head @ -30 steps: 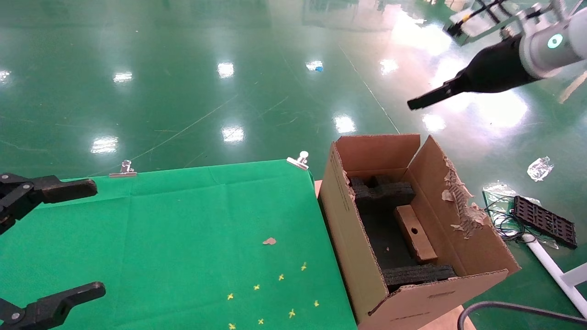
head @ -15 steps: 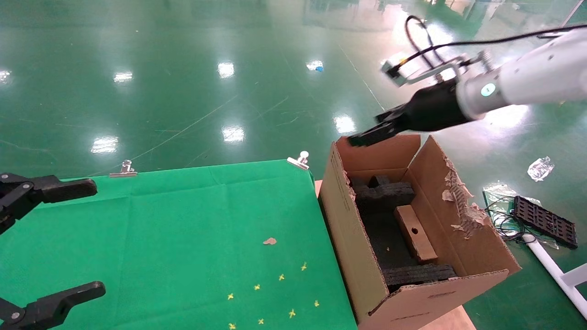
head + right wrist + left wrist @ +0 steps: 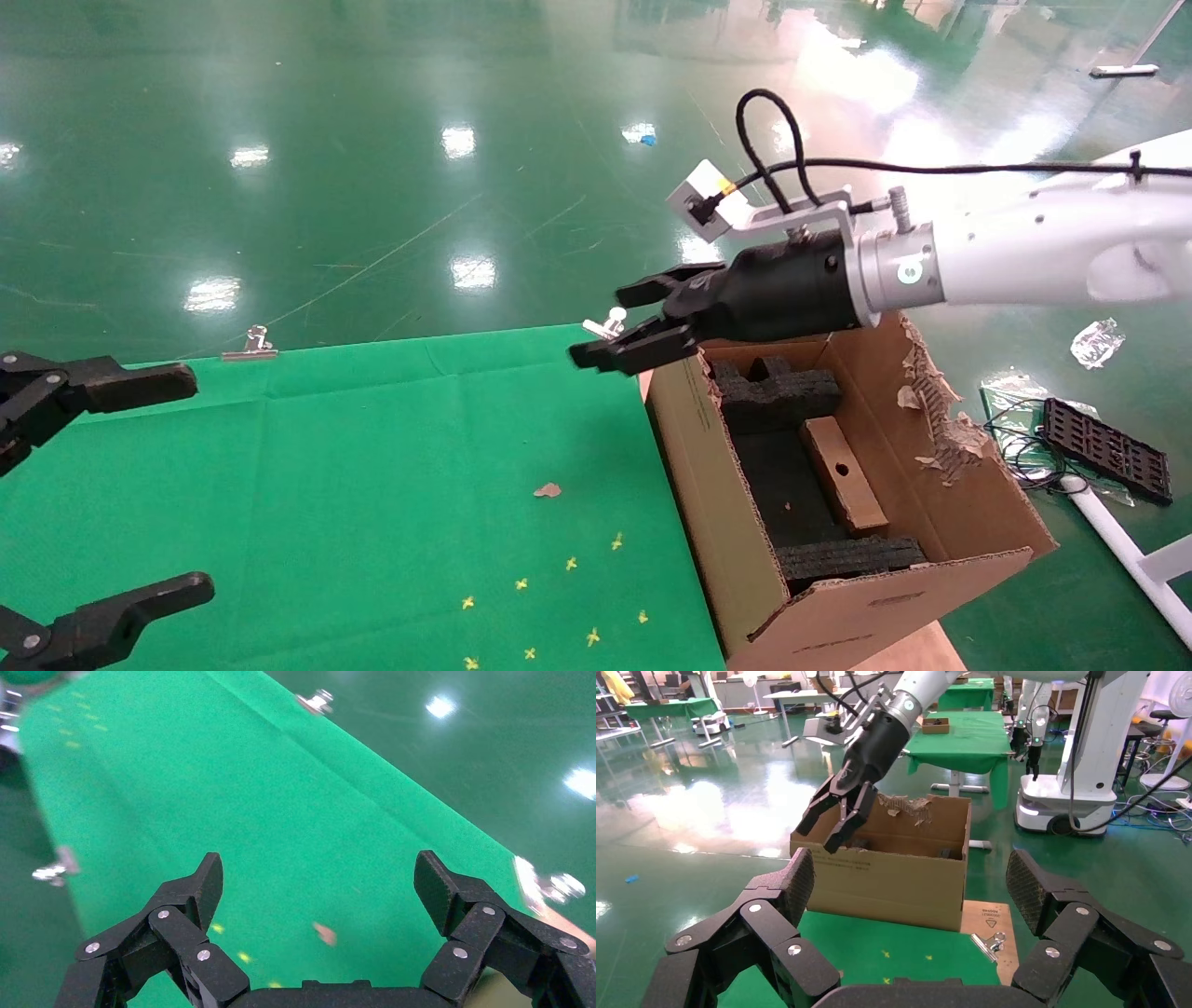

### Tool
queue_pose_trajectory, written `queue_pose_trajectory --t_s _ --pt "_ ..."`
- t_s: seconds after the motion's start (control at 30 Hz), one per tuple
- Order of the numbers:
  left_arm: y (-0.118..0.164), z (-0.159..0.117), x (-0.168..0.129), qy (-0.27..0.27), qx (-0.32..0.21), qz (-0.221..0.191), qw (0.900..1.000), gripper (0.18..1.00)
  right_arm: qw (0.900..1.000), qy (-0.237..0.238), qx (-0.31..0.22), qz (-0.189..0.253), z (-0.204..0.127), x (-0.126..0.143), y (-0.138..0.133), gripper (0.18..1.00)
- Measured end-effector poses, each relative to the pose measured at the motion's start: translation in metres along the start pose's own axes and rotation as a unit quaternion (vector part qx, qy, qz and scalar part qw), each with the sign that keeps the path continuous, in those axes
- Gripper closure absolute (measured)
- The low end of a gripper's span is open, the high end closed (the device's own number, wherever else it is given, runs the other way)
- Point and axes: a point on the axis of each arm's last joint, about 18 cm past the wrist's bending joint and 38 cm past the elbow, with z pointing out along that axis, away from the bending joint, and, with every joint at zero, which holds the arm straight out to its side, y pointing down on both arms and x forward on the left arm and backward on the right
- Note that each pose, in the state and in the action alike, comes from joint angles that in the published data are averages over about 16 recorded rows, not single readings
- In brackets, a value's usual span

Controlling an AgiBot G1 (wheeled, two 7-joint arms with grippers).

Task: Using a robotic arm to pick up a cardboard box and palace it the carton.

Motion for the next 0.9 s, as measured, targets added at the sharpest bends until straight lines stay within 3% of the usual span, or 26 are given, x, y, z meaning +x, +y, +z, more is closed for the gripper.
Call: queue_pose_trajectory --t_s 0.4,0.9 --pt "0.0 0.0 0.0 0.0 0.0 0.0 1.0 0.184 0.989 -0.099 0.093 -0.051 0.005 -0.055 0.005 0.178" --pt "0.0 0.0 0.0 0.0 0.0 0.0 1.0 0.184 0.954 -0.171 0.203 -0.139 -0.028 -0.119 0.011 0.178"
